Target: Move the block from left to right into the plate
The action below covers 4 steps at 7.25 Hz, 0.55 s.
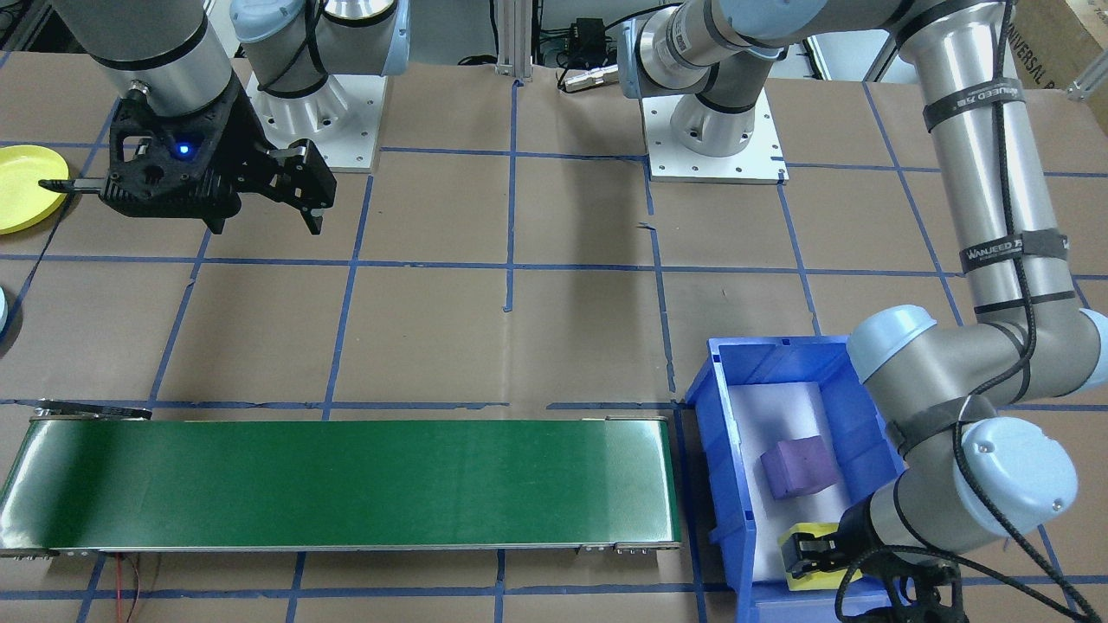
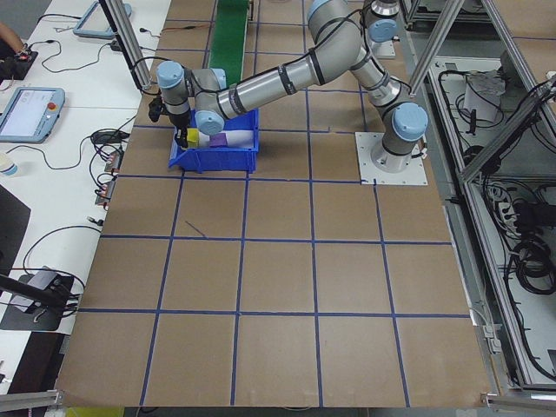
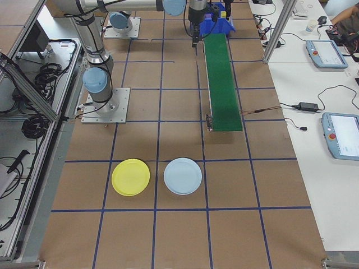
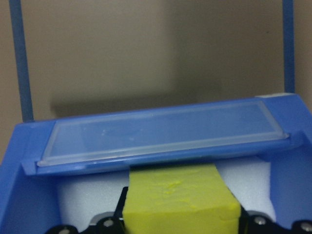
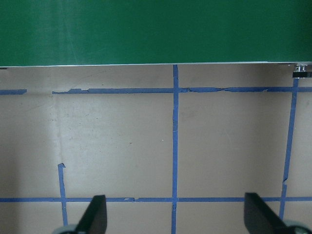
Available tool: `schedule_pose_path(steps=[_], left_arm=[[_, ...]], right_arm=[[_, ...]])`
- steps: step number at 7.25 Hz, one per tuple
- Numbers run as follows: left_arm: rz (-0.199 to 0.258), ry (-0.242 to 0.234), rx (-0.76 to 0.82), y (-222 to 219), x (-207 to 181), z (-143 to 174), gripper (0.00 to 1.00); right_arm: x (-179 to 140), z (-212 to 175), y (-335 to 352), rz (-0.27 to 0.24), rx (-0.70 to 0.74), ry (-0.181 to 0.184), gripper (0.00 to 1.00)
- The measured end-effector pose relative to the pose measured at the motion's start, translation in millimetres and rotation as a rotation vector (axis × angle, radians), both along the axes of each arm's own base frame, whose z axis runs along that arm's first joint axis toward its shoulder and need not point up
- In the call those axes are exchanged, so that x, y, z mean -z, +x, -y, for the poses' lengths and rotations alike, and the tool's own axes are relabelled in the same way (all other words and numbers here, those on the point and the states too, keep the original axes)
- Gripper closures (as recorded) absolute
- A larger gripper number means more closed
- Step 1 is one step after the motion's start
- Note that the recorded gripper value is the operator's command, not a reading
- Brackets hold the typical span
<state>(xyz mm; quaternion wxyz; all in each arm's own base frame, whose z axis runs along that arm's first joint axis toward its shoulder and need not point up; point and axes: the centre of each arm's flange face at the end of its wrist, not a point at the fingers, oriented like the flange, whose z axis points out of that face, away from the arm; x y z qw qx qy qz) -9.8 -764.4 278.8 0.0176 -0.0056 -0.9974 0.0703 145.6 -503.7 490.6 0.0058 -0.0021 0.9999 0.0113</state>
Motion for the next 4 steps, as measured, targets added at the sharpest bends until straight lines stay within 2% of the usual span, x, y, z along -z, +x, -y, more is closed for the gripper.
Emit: schedule_pose_path(steps=[1, 2, 4], left_arm=[[0.001, -0.028, -0.007, -3.3, -36.9, -8.6, 0.64], [-0.006, -0.018, -0.016, -14.9, -72.4, -24.5, 0.64], [-0.026, 0.043, -0.066, -79.6, -106.3, -54.2, 0.64]], right_arm=[[0.0, 0.0, 0.0, 0.000, 0.000, 0.000, 0.00], [0.0, 0.0, 0.0, 0.000, 0.001, 0.000, 0.00], [0.1, 0.0, 0.0, 0.000, 0.000, 0.000, 0.00]])
